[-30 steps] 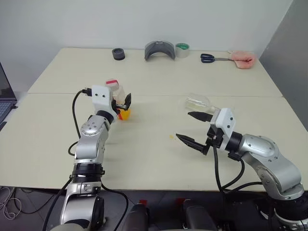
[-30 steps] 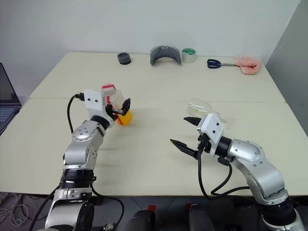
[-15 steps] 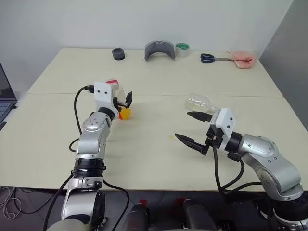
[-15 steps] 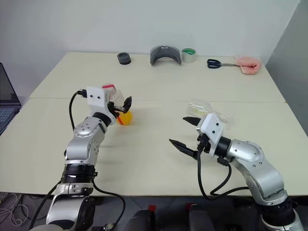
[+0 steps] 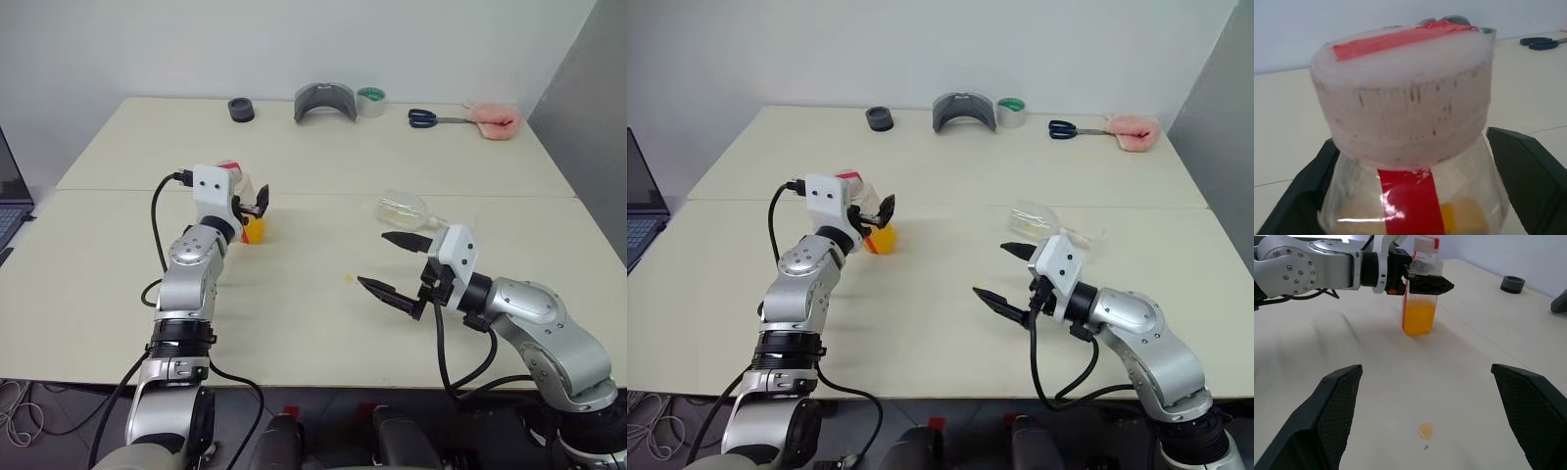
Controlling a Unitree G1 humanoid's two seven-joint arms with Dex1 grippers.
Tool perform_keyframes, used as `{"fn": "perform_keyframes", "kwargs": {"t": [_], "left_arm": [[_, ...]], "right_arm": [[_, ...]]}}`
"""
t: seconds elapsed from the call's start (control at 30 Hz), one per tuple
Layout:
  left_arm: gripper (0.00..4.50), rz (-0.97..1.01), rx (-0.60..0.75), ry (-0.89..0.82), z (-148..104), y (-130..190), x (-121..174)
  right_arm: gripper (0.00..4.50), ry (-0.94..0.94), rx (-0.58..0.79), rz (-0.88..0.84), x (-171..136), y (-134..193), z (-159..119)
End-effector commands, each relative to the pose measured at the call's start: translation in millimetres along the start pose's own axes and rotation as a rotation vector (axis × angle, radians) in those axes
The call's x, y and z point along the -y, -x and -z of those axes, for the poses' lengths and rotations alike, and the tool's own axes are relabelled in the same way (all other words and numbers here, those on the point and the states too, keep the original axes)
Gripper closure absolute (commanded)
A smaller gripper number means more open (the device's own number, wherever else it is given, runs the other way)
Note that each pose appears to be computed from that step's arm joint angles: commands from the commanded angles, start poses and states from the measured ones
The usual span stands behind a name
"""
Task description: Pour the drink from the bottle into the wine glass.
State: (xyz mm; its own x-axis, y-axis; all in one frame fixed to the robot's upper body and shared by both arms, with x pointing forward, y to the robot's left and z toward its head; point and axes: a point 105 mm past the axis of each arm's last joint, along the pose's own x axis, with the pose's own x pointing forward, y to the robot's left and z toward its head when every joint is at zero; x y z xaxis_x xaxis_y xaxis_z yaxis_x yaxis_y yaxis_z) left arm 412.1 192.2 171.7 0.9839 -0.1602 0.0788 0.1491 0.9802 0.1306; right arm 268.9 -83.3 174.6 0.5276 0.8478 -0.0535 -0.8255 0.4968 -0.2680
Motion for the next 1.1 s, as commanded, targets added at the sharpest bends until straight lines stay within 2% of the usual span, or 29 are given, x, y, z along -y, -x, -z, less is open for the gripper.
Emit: {"fn": "perform_keyframes", "kwargs": {"t": [0.03, 0.17, 0.2, 0.37, 0.43, 0.6, 0.77, 0.97, 1.1], "left_arm": [[1.56, -0.006, 0.059, -0.021, -18.2, 1.3, 0.7], [2.66, -0.016, 0.069, -0.012, -21.1, 3.5, 0.6], [2.73, -0.018, 0.072, -0.009, -22.0, 4.0, 0.6], [2.73, 0.002, 0.077, 0.004, -22.2, 6.7, 4.6], [2.73, 0.064, 0.084, 0.017, -22.6, 8.7, 14.7], [2.73, 0.351, 0.109, 0.046, -28.9, 16.5, 57.8], [2.73, 0.789, 0.134, 0.031, -37.9, 40.0, 114.9], [2.73, 1.068, 0.142, -0.021, -40.1, 52.7, 144.4], [2.73, 1.167, 0.149, -0.048, -38.7, 56.4, 155.5]], "right_arm": [[0.0, 0.035, 0.032, 0.0, 0.3, 2.1, -9.3], [0.0, 0.036, 0.032, 0.002, 0.0, 2.1, -8.8], [0.0, 0.036, 0.032, 0.002, 0.0, 1.9, -8.9], [0.0, 0.04, 0.037, 0.004, -0.1, 1.7, -10.5], [0.0, 0.041, 0.042, 0.015, 2.3, 3.4, -13.2], [0.0, 0.011, 0.057, 0.07, 12.3, 13.8, -23.7], [0.0, -0.048, 0.069, 0.142, 17.3, 16.4, -39.4], [0.0, -0.058, 0.143, 0.123, 15.5, 2.3, -67.8], [0.0, -0.055, 0.133, 0.132, 16.0, -10.0, -70.9]]}}
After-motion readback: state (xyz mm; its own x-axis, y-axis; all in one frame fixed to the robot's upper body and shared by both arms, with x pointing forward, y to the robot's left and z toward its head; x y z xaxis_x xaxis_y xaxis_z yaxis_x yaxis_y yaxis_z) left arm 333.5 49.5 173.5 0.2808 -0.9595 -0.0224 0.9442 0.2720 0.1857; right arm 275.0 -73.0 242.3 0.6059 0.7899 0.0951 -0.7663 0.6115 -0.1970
